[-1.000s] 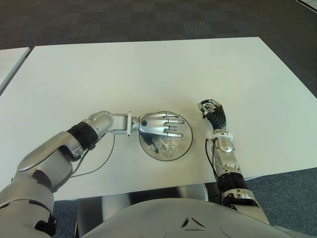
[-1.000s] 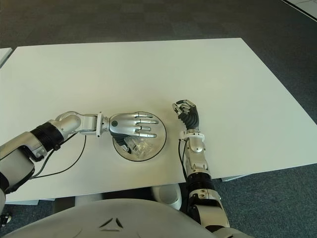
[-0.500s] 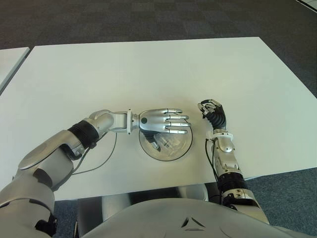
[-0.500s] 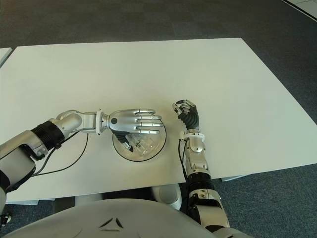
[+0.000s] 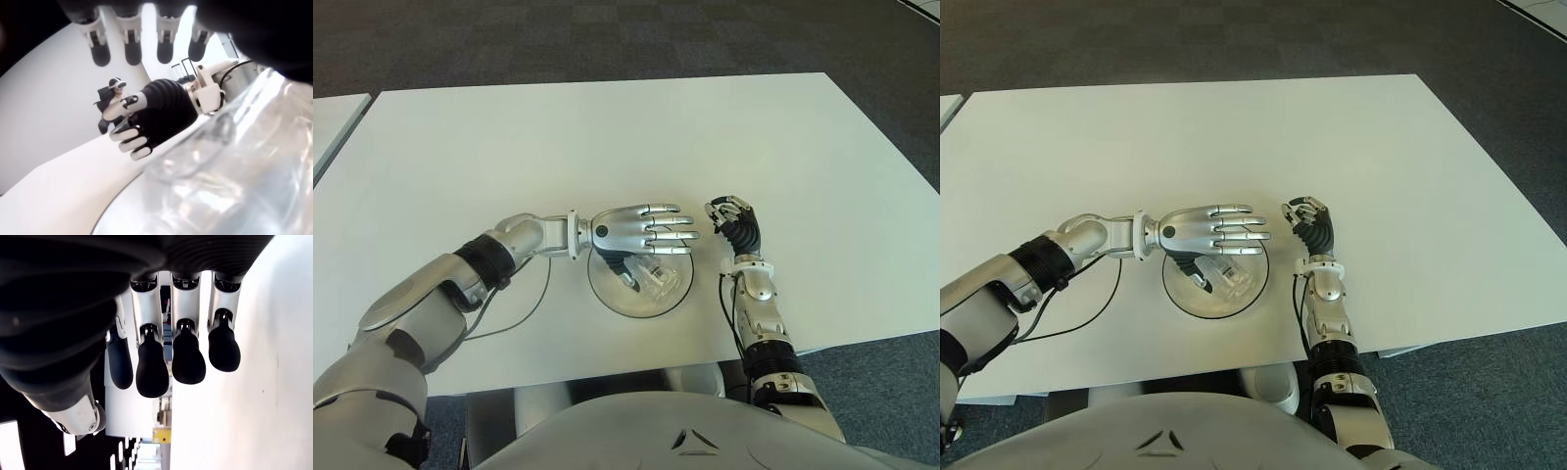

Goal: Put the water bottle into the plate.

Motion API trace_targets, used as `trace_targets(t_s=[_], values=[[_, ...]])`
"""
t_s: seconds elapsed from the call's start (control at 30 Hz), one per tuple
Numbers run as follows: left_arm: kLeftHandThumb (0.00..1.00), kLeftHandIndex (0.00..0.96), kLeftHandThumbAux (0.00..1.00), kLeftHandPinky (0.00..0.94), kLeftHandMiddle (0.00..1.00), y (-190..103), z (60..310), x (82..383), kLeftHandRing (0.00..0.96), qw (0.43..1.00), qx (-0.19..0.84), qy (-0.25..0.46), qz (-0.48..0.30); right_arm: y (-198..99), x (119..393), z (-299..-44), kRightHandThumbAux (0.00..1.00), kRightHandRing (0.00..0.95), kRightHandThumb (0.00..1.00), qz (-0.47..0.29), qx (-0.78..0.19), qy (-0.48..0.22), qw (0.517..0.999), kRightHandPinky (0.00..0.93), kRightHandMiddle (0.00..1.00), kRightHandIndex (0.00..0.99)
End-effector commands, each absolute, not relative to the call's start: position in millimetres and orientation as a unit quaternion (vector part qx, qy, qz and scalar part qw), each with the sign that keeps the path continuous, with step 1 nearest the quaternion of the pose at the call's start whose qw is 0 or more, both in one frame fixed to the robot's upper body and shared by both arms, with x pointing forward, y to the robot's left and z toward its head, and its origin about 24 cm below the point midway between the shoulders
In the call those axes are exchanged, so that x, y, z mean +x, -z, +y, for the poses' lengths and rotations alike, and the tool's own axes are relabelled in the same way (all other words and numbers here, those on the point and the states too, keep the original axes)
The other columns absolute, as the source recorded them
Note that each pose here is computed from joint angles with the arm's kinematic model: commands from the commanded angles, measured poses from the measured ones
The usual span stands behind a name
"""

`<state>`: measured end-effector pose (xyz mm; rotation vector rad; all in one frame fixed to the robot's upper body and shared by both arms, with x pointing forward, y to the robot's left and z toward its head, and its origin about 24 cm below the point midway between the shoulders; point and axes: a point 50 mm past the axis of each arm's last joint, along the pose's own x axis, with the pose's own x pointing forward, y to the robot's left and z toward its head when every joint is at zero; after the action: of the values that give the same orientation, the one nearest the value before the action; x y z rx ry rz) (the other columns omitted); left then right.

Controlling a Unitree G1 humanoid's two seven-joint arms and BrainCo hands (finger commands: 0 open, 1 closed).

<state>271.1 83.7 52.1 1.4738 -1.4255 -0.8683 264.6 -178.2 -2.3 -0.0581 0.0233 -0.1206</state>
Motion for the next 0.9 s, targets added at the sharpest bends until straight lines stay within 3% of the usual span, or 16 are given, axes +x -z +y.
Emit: trace_targets(t_s=[0.03,0.17,0.43,0.6,0.9], values=[[0.141,0.0,0.258,0.0,0.0,-57.1,83.6,275.3,0.0,0.448,0.595,0.342,-0.572,5.7,263.1,-176.7,0.731,0.746,0.701,0.026,-0.034,0.06,0.997,0.725,0.762,0.439],[0.132,0.0,0.268,0.0,0.0,-61.5,82.2,278.0,0.0,0.457,0.595,0.329,-0.574,4.5,263.2,-176.4,0.731,0.747,0.701,0.021,-0.038,0.059,0.997,0.722,0.764,0.439],[0.134,0.0,0.301,0.0,0.0,-85.9,73.3,296.7,0.0,0.526,0.57,0.233,-0.587,1.2,262.5,-174.0,0.731,0.724,0.703,0.018,-0.048,0.066,0.996,0.695,0.744,0.439],[0.131,0.0,0.323,0.0,0.0,-103.9,74.3,310.6,0.0,0.6,0.525,0.186,-0.574,1.4,262.8,-173.7,0.731,0.716,0.704,0.023,-0.038,0.067,0.997,0.694,0.733,0.439],[0.05,0.0,0.37,0.0,0.0,-115.7,81.9,315.9,0.0,0.712,0.428,0.182,-0.526,2.1,262.9,-174.1,0.73,0.731,0.703,0.017,-0.026,0.056,0.998,0.717,0.743,0.439]])
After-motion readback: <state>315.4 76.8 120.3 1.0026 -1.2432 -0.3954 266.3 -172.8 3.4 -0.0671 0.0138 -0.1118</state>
